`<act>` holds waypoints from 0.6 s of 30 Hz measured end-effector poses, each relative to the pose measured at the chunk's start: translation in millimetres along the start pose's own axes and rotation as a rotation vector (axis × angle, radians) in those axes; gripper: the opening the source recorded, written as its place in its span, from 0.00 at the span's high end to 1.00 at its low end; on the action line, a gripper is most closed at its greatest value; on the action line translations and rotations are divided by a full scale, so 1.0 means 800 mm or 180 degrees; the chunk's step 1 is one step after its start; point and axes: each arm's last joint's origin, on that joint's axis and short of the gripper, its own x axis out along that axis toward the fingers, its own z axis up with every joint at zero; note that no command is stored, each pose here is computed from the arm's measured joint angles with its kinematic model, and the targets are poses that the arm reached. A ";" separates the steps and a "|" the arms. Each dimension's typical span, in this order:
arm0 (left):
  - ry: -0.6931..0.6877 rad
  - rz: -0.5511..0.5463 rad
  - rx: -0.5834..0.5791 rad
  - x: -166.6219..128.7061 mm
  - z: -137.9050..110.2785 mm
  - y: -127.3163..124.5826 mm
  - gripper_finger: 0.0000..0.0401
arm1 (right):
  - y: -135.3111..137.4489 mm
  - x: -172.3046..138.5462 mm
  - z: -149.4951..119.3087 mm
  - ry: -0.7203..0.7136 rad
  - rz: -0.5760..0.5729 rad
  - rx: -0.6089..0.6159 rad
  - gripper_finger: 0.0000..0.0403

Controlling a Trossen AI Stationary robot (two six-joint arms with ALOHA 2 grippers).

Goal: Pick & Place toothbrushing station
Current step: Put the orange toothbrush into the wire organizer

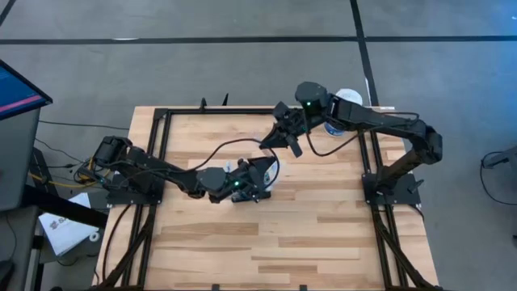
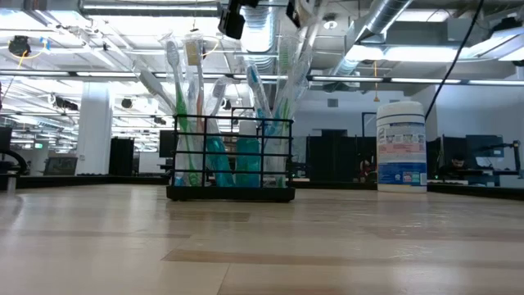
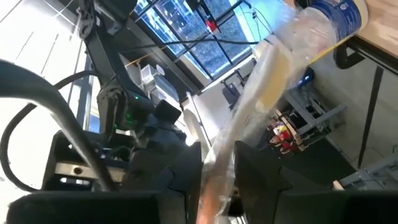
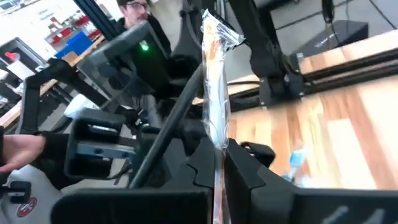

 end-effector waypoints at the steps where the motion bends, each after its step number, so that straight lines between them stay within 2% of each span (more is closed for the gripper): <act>1: -0.0009 0.0002 0.0003 -0.001 0.001 0.000 0.79 | 0.000 0.003 -0.001 0.0010 0.0016 -0.0002 0.99; 9: -0.0011 -0.0074 0.0064 -0.005 0.006 -0.007 0.80 | -0.003 0.015 -0.004 0.0044 0.0072 0.0041 0.99; 12: -0.0017 -0.0126 0.0003 -0.007 0.009 -0.014 0.85 | -0.004 0.016 -0.005 0.0051 0.0050 0.0052 0.99; 15: -0.0025 -0.0119 -0.0059 -0.008 0.009 -0.017 0.95 | -0.006 0.018 -0.005 0.0049 0.0029 0.0067 0.99; 18: -0.0038 -0.0126 -0.0103 -0.008 0.011 -0.017 0.97 | -0.009 0.019 -0.008 0.0092 0.0010 0.0108 0.98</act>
